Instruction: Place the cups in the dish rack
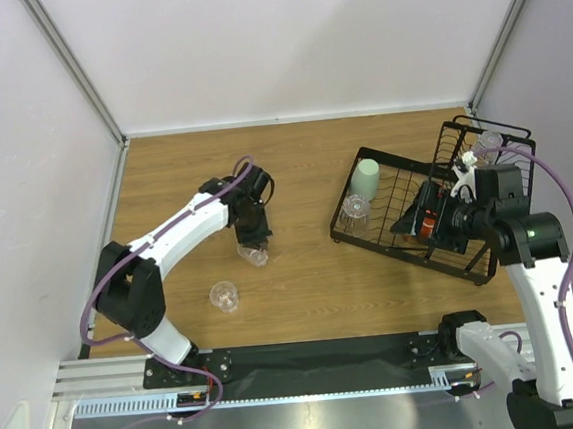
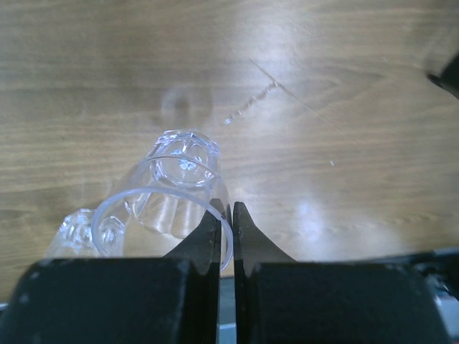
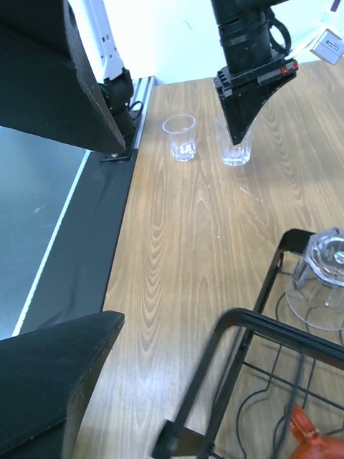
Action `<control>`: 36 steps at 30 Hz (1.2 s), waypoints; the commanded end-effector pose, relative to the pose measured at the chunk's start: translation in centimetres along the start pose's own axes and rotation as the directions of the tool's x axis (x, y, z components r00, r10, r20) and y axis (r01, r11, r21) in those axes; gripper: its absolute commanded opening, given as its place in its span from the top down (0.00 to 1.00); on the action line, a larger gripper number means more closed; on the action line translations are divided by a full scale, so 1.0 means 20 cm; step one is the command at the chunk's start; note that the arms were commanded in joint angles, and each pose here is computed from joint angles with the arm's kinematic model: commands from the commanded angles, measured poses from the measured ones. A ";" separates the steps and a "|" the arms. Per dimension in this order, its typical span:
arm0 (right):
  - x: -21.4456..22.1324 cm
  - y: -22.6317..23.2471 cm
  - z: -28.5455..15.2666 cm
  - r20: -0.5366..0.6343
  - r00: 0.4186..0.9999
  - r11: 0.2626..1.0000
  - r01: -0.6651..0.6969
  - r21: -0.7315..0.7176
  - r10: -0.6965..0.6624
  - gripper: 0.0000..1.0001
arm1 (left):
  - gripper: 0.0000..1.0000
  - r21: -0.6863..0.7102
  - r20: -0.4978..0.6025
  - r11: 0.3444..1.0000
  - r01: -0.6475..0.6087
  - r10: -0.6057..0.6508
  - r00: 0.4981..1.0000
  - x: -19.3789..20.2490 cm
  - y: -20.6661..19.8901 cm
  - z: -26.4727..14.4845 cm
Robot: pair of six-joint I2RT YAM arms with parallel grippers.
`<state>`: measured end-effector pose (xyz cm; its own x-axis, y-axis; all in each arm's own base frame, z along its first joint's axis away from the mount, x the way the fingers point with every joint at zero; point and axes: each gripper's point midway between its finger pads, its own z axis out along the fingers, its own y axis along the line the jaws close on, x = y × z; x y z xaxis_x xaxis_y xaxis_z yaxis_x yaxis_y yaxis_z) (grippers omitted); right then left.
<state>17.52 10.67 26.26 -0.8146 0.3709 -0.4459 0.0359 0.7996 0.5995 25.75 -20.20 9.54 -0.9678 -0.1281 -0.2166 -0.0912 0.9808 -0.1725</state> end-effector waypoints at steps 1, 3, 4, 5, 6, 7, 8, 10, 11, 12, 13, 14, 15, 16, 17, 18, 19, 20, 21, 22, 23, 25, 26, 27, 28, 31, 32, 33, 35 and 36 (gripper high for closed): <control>-0.02 0.05 -0.01 0.013 1.000 0.998 0.012 -0.054 -0.011 0.00 | 1.00 0.106 -0.017 0.994 -0.005 0.006 1.000 0.01 -0.05 -0.14; -0.02 0.08 -0.04 -0.013 0.999 0.998 0.036 -0.060 -0.036 0.00 | 1.00 0.161 -0.031 0.987 0.000 0.006 1.000 0.03 -0.07 -0.18; -0.03 0.08 -0.05 -0.013 0.999 0.997 0.049 -0.053 -0.050 0.00 | 1.00 0.195 0.002 0.981 -0.006 0.005 1.000 0.01 -0.09 -0.20; -0.03 0.09 -0.07 -0.008 0.997 0.996 0.077 -0.048 -0.077 0.00 | 1.00 0.240 0.049 0.971 -0.005 -0.006 0.999 -0.01 -0.11 -0.27; -0.05 0.10 -0.09 0.005 0.995 0.994 0.101 -0.052 -0.101 0.00 | 1.00 0.298 0.047 0.955 -0.002 -0.013 0.999 0.02 -0.14 -0.29; -0.08 0.13 -0.13 0.027 0.992 0.991 0.122 -0.062 -0.121 0.00 | 1.00 0.359 0.060 0.933 0.015 -0.040 0.997 0.02 -0.18 -0.32; -0.09 0.14 -0.14 0.029 0.991 0.990 0.131 -0.061 -0.129 0.00 | 1.00 0.481 0.146 0.876 -0.024 -0.053 0.988 -0.08 -0.29 -0.38; -0.12 0.16 -0.14 0.029 0.989 0.988 0.144 -0.056 -0.143 0.00 | 1.00 0.599 0.186 0.798 -0.064 -0.062 0.981 -0.07 -0.38 -0.49; -0.14 0.18 -0.15 0.037 0.989 0.987 0.148 -0.060 -0.146 0.00 | 1.00 0.669 0.225 0.739 -0.080 -0.098 0.969 -0.13 -0.46 -0.56; -0.16 0.19 -0.16 0.041 0.989 0.988 0.141 -0.061 -0.139 0.00 | 1.00 0.699 0.225 0.711 -0.083 -0.108 0.968 -0.14 -0.49 -0.59; -0.17 0.21 -0.16 0.045 0.990 0.988 0.137 -0.068 -0.135 0.00 | 1.00 0.741 0.218 0.667 -0.085 -0.119 0.969 -0.15 -0.54 -0.66; -0.20 0.24 -0.18 0.065 0.988 0.987 0.142 -0.079 -0.137 0.00 | 1.00 0.761 0.223 0.643 -0.091 -0.128 0.966 -0.16 -0.56 -0.70; -0.22 0.25 -0.18 0.073 0.988 0.986 0.144 -0.088 -0.138 0.00 | 1.00 0.792 0.252 0.598 -0.126 -0.132 0.959 -0.19 -0.61 -0.78; -0.23 0.27 -0.19 0.083 0.988 0.986 0.138 -0.095 -0.130 0.00 | 1.00 0.808 0.261 0.573 -0.140 -0.135 0.956 -0.19 -0.63 -0.83; -0.25 0.28 -0.19 0.094 0.987 0.986 0.137 -0.100 -0.128 0.01 | 1.00 0.826 0.254 0.545 -0.143 -0.133 0.958 -0.19 -0.65 -0.88; -0.25 0.29 -0.20 0.100 0.987 0.985 0.133 -0.107 -0.123 0.00 | 1.00 0.847 0.298 0.495 -0.194 -0.139 0.944 -0.22 -0.69 -0.99; -0.26 0.31 -0.21 0.098 0.989 0.985 0.119 -0.127 -0.107 0.00 | 1.00 0.859 0.311 0.464 -0.214 -0.142 0.940 -0.24 -0.72 -1.05; -0.27 0.33 -0.21 0.105 0.989 0.982 0.119 -0.144 -0.105 0.00 | 1.00 0.872 0.317 0.426 -0.241 -0.116 0.941 -0.24 -0.75 -1.10; -0.28 0.35 -0.22 0.116 0.988 0.980 0.119 -0.158 -0.101 0.01 | 1.00 0.878 0.362 0.374 -0.297 -0.115 0.925 -0.28 -0.80 -1.25; -0.31 0.38 -0.22 0.141 0.986 0.978 0.114 -0.177 -0.089 0.00 | 1.00 0.879 0.386 0.342 -0.333 -0.100 0.917 -0.30 -0.84 -1.32; -0.33 0.39 -0.23 0.157 0.984 0.976 0.110 -0.186 -0.081 0.00 | 1.00 0.885 0.377 0.322 -0.336 -0.072 0.923 -0.32 -0.89 -1.31; -0.36 0.42 -0.26 0.197 0.979 0.972 0.103 -0.211 -0.061 0.00 | 1.00 0.894 0.411 0.233 -0.382 -0.089 0.907 -0.37 -0.97 -1.50; -0.39 0.46 -0.28 0.226 0.973 0.966 0.096 -0.240 -0.041 0.00 | 1.00 0.903 0.409 0.189 -0.386 -0.097 0.908 -0.38 -1.01 -1.53; -0.40 0.48 -0.29 0.234 0.972 0.961 0.086 -0.261 -0.024 0.00 | 1.00 0.911 0.403 0.141 -0.388 -0.104 0.909 -0.38 -1.04 -1.56; -0.41 0.51 -0.29 0.234 0.972 0.952 0.083 -0.295 -0.012 0.00 | 1.00 0.920 0.391 0.052 -0.388 -0.143 0.909 -0.38 -1.07 -1.66; -0.46 0.51 -0.28 0.203 0.975 0.938 -0.012 -0.346 0.087 0.00 | 1.00 0.940 0.338 0.010 -0.341 -0.179 0.924 -0.42 -1.12 -1.64; -0.49 0.48 -0.28 0.212 0.971 0.938 -0.036 -0.346 0.115 0.00 | 1.00 0.938 0.339 -0.009 -0.347 -0.182 0.923 -0.42 -1.13 -1.65; -0.49 0.49 -0.28 0.194 0.972 0.929 -0.056 -0.365 0.135 0.00 | 1.00 0.942 0.326 -0.017 -0.335 -0.187 0.927 -0.44 -1.15 -1.62; -0.51 0.48 -0.26 0.195 0.968 0.922 -0.074 -0.380 0.158 0.00 | 1.00 0.950 0.290 -0.063 -0.306 -0.187 0.939 -0.43 -1.18 -1.65; -0.53 0.47 -0.26 0.187 0.964 0.915 -0.104 -0.391 0.189 0.00 | 1.00 0.941 0.300 -0.099 -0.323 -0.195 0.934 -0.43 -1.20 -1.67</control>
<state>22.94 11.28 38.70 -0.6609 0.5657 -0.4931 -0.0820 0.5988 0.7967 29.64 -37.33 44.47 -0.8195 -0.3376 -0.4631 0.5052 -0.0441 -0.8619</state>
